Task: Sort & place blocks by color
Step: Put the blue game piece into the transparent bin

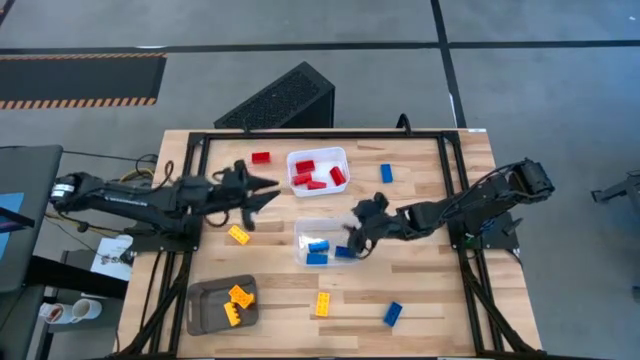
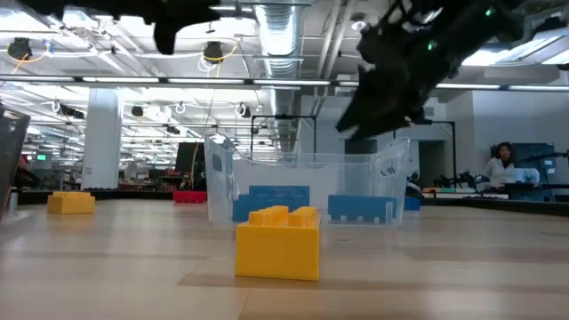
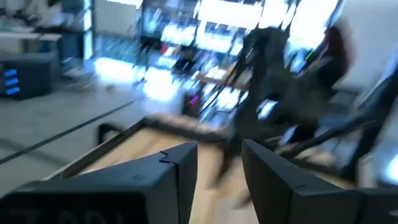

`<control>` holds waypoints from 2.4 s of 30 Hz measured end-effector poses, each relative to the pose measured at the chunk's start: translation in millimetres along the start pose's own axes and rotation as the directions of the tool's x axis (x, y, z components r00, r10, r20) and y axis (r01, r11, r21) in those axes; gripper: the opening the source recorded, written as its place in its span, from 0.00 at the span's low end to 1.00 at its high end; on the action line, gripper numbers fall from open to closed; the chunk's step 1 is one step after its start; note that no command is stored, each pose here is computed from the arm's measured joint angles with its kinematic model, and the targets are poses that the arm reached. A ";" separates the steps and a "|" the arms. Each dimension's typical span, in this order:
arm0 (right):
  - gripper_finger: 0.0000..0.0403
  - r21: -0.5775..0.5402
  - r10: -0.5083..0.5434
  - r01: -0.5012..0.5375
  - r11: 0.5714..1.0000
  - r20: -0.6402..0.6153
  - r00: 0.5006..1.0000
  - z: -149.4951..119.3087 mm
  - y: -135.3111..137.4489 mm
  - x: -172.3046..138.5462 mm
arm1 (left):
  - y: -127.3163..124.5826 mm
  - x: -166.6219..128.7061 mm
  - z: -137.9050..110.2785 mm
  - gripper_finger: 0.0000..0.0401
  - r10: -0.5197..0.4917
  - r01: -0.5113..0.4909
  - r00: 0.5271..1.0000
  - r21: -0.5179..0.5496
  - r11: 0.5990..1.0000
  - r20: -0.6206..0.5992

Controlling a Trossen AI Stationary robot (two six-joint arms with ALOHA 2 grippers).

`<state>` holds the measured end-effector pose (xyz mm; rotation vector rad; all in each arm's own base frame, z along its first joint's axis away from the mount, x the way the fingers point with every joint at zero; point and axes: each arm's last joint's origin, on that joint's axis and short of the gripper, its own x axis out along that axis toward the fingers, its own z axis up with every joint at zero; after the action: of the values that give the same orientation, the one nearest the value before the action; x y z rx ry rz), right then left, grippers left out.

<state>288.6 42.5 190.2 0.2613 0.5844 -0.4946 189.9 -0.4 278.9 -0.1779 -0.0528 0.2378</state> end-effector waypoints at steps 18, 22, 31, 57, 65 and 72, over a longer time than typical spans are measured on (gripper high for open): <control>0.75 0.236 -0.428 0.505 0.830 -0.309 0.849 18.5 -141.7 30.8 | -21.5 -30.0 -71.1 0.28 -0.103 0.105 0.994 -0.108 0.989 0.023; 0.75 0.265 -0.467 0.574 0.775 -0.372 0.802 13.1 -162.4 39.9 | -28.4 -28.9 -77.7 0.28 -0.099 0.099 0.995 -0.077 0.992 0.005; 0.75 0.187 -0.487 0.609 0.771 -0.442 0.753 -6.5 -170.9 67.3 | -39.8 -22.1 -93.8 0.28 -0.107 0.105 0.994 -0.071 0.992 -0.022; 0.30 -0.020 -0.443 0.500 0.866 -0.495 0.747 -13.0 -147.1 48.1 | -42.4 -20.6 -92.7 0.28 -0.145 0.145 0.989 -0.148 0.978 0.005; 0.30 0.003 -0.198 0.201 0.980 -0.159 0.967 14.3 -60.9 -11.0 | -42.5 -20.6 -92.7 0.28 -0.147 0.146 0.989 -0.149 0.978 0.005; 0.30 -0.113 0.129 -0.125 0.986 0.032 0.991 7.7 9.0 -39.0 | -42.5 -20.6 -92.3 0.28 -0.148 0.148 0.989 -0.155 0.977 0.009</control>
<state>268.6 61.7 220.0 0.1812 0.5515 -0.3420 186.3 -61.6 195.3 -0.3278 -0.0815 0.0846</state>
